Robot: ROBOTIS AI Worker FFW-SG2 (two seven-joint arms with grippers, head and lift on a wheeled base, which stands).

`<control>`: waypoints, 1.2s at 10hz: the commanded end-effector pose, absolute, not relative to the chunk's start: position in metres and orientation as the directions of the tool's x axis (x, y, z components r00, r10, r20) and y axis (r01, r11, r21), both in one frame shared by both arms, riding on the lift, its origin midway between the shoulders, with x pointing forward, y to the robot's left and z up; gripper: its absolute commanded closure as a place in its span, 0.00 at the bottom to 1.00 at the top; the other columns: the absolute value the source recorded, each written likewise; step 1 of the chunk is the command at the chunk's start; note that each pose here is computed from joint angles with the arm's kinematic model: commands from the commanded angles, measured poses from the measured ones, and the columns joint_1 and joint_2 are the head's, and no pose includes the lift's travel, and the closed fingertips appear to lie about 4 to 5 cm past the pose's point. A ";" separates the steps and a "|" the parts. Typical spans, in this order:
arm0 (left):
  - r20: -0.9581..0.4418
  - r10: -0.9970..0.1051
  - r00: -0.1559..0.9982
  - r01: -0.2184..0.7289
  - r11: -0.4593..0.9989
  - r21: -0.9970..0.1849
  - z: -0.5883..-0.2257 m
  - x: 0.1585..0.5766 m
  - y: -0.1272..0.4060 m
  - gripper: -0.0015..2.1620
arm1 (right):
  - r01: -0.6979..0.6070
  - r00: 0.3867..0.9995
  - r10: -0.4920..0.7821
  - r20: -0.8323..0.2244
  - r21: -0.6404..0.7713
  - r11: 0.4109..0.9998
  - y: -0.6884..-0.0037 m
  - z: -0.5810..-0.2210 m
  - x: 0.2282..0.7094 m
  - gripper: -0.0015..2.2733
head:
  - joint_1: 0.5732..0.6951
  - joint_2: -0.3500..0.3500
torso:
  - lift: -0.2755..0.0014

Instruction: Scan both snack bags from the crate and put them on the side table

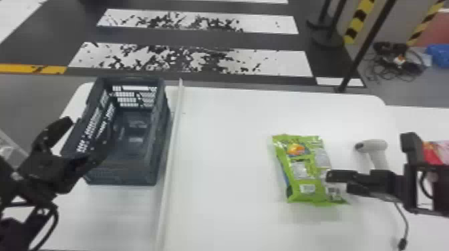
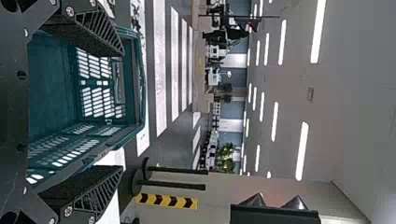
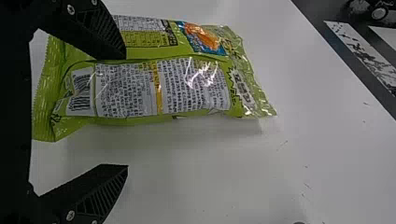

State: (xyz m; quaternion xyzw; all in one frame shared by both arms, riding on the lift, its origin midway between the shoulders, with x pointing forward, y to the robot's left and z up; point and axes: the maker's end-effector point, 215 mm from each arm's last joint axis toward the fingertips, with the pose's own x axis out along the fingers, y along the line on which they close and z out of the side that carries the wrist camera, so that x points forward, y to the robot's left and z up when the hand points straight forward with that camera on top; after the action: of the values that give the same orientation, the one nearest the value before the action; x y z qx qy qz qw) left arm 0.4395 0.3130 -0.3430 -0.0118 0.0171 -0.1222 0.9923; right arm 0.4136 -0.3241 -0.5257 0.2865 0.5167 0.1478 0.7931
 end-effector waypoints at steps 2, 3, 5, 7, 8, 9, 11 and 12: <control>-0.034 -0.242 0.970 0.241 0.970 -0.032 -0.346 0.440 0.313 0.07 | 0.064 0.383 0.581 -0.718 0.649 0.758 -0.306 -0.530 0.405 0.11 | 1.00 0.49 | 0.68; -0.033 -0.240 0.970 0.239 0.970 -0.031 -0.345 0.440 0.313 0.07 | 0.059 0.378 0.608 -0.699 0.673 0.737 -0.300 -0.526 0.402 0.35 | 1.00 0.51 | 0.68; -0.035 -0.242 0.970 0.241 0.970 -0.034 -0.347 0.441 0.313 0.07 | 0.066 0.348 0.623 -0.700 0.681 0.729 -0.296 -0.526 0.395 0.99 | 1.00 0.53 | 0.68; -0.036 -0.241 0.970 0.240 0.970 -0.034 -0.348 0.441 0.313 0.07 | 0.067 0.343 0.676 -0.652 0.735 0.675 -0.289 -0.513 0.391 0.99 | 1.00 0.54 | 0.68; -0.034 -0.241 0.970 0.240 0.970 -0.033 -0.347 0.441 0.313 0.07 | 0.087 0.338 0.701 -0.628 0.763 0.641 -0.286 -0.506 0.387 0.99 | 1.00 0.55 | 0.68; -0.032 -0.241 0.970 0.240 0.970 -0.034 -0.346 0.441 0.313 0.07 | 0.092 0.368 0.742 -0.561 0.816 0.571 -0.282 -0.486 0.388 0.99 | 1.00 0.55 | 0.68; -0.031 -0.240 0.970 0.239 0.971 -0.031 -0.344 0.439 0.314 0.07 | 0.028 0.494 0.773 -0.399 0.896 0.444 -0.296 -0.432 0.410 0.99 | 1.00 0.56 | 0.68; -0.030 -0.242 0.970 0.242 0.970 -0.028 -0.343 0.438 0.313 0.07 | -0.043 0.597 0.730 -0.333 0.895 0.444 -0.321 -0.407 0.435 0.99 | 1.00 0.54 | 0.68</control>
State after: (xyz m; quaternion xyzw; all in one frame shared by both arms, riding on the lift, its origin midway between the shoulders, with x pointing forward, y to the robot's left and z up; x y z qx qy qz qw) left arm 0.4387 0.3130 -0.3438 -0.0129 0.0170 -0.1217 0.9923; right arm 0.4213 -0.3072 -0.4249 0.4580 0.4101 0.2501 0.7480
